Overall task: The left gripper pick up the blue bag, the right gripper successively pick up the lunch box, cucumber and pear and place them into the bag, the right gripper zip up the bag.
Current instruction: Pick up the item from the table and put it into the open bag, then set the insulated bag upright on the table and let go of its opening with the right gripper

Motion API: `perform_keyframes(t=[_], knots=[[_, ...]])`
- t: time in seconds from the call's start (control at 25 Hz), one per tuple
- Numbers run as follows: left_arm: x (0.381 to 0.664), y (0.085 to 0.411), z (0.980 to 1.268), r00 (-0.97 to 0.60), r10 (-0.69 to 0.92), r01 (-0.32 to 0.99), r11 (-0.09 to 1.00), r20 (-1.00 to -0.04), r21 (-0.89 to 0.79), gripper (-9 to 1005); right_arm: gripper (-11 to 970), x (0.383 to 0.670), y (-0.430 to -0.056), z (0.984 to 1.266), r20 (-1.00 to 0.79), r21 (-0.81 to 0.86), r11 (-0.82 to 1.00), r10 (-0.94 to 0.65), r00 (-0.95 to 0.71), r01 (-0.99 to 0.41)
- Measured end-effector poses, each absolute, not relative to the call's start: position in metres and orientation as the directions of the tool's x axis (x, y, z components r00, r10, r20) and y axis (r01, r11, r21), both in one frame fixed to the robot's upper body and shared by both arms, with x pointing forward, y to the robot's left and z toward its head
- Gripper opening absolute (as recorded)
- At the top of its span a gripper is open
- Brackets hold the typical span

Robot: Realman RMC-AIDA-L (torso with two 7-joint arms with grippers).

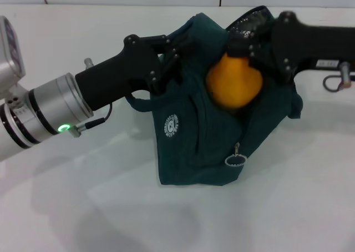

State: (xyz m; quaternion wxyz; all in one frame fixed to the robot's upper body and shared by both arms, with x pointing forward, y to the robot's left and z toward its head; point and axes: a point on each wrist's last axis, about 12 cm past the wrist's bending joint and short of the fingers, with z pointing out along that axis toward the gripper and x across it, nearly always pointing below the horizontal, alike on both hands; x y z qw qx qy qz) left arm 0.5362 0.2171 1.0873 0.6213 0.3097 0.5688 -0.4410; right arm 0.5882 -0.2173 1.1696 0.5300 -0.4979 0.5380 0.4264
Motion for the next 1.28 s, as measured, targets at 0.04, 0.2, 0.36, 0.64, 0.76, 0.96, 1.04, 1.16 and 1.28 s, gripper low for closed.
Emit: perform_keyframes(t=[0.04,0.2,0.36,0.64,0.76,0.96,1.04,1.16,1.28], knots=[[0.537,0.217,1.088,-0.036,-0.196,0.900,0.419,-0.980,-0.116,35,34,0.587,-0.216,1.167,-0.994,-0.068,0.134,-0.098,0.055,-0.989],[0.538,0.214,1.087,-0.042,-0.205,0.899,0.420,-0.978,-0.127,35,33,0.585,-0.210,1.158,-0.988,-0.060,0.112,-0.146,0.043,-0.992],[0.539,0.213,1.086,-0.048,-0.211,0.895,0.425,-0.976,-0.135,35,33,0.583,-0.210,1.155,-0.987,-0.049,0.107,-0.156,0.032,-0.993],[0.540,0.214,1.086,-0.044,-0.208,0.894,0.427,-0.977,-0.132,35,49,0.579,-0.215,1.153,-0.990,-0.041,0.118,-0.142,0.024,-0.992],[0.539,0.213,1.086,-0.045,-0.207,0.895,0.426,-0.977,-0.131,35,61,0.576,-0.221,1.153,-0.993,-0.051,0.146,-0.116,0.034,-0.988],[0.538,0.215,1.084,-0.048,-0.208,0.892,0.431,-0.977,-0.136,35,407,0.561,-0.250,1.158,-0.993,-0.116,0.233,-0.057,0.105,-0.966],[0.537,0.216,1.084,-0.050,-0.209,0.890,0.434,-0.977,-0.138,35,489,0.552,-0.267,1.161,-0.989,-0.144,0.263,-0.072,0.129,-0.954],[0.537,0.216,1.083,-0.051,-0.209,0.890,0.435,-0.977,-0.139,35,496,0.541,-0.289,1.161,-0.988,-0.130,0.286,-0.117,0.100,-0.949],[0.537,0.216,1.083,-0.050,-0.207,0.891,0.433,-0.977,-0.138,35,503,0.535,-0.304,1.154,-0.985,-0.083,0.296,-0.170,0.033,-0.952]])
